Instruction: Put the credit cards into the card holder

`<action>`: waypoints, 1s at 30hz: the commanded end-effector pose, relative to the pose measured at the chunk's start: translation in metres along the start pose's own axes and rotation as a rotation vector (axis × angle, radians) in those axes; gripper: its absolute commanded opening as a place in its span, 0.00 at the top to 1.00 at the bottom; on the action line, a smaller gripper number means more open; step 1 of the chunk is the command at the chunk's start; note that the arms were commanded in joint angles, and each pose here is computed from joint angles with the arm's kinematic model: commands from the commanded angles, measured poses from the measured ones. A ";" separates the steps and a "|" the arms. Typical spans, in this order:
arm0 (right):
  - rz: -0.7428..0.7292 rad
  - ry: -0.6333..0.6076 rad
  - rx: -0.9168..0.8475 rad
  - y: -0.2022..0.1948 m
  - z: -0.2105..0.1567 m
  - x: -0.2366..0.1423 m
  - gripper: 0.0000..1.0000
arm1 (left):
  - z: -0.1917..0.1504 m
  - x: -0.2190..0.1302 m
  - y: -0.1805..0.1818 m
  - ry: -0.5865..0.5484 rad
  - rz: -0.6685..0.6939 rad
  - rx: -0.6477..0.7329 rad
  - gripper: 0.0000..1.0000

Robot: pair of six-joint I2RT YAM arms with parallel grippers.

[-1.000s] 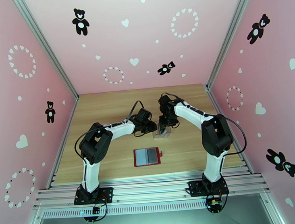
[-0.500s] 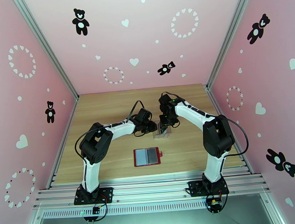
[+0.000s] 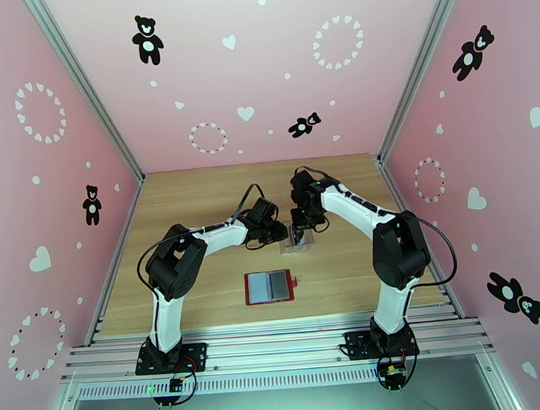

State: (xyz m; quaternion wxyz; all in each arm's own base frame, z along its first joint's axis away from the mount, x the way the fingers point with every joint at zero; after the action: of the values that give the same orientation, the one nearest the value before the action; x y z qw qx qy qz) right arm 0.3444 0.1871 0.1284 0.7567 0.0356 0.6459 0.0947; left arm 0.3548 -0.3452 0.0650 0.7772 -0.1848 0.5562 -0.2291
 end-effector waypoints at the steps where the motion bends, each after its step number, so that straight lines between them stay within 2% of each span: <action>1: -0.025 0.003 0.021 -0.009 -0.005 -0.017 0.97 | -0.009 0.006 0.020 0.040 0.085 -0.005 0.72; 7: 0.030 -0.028 0.033 -0.002 -0.006 -0.033 1.00 | -0.003 -0.004 0.011 0.014 0.058 -0.003 0.71; 14: 0.085 -0.081 0.037 0.003 -0.012 -0.057 1.00 | 0.008 -0.032 -0.007 -0.042 0.023 0.018 0.69; 21: 0.241 -0.109 0.053 0.016 -0.032 -0.068 1.00 | 0.007 -0.066 -0.018 -0.096 -0.034 0.031 0.68; 24: 0.338 -0.117 0.070 0.024 -0.045 -0.073 1.00 | 0.000 -0.083 -0.020 -0.114 -0.056 0.040 0.68; 30: 0.488 -0.157 0.099 0.038 -0.081 -0.081 1.00 | -0.036 -0.115 0.005 -0.136 -0.035 0.032 0.67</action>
State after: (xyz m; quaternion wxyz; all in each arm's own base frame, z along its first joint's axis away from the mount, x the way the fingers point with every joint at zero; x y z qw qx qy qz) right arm 0.2605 0.1896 0.1875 0.7625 0.1900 0.5845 0.2022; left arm 0.3020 -0.2927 0.1437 0.8059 -0.2025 0.4986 -0.2468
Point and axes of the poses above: each hand's point on the last joint's axis, 136 mm out from that joint toward the fingers, its own x axis out along the fingers, its own y axis along the line the jaws close on, z = x × y, the point moved 3 cm from there along -x, back along the fingers, and after that the axes turned 5 degrees about x, right-handed, at the moved point
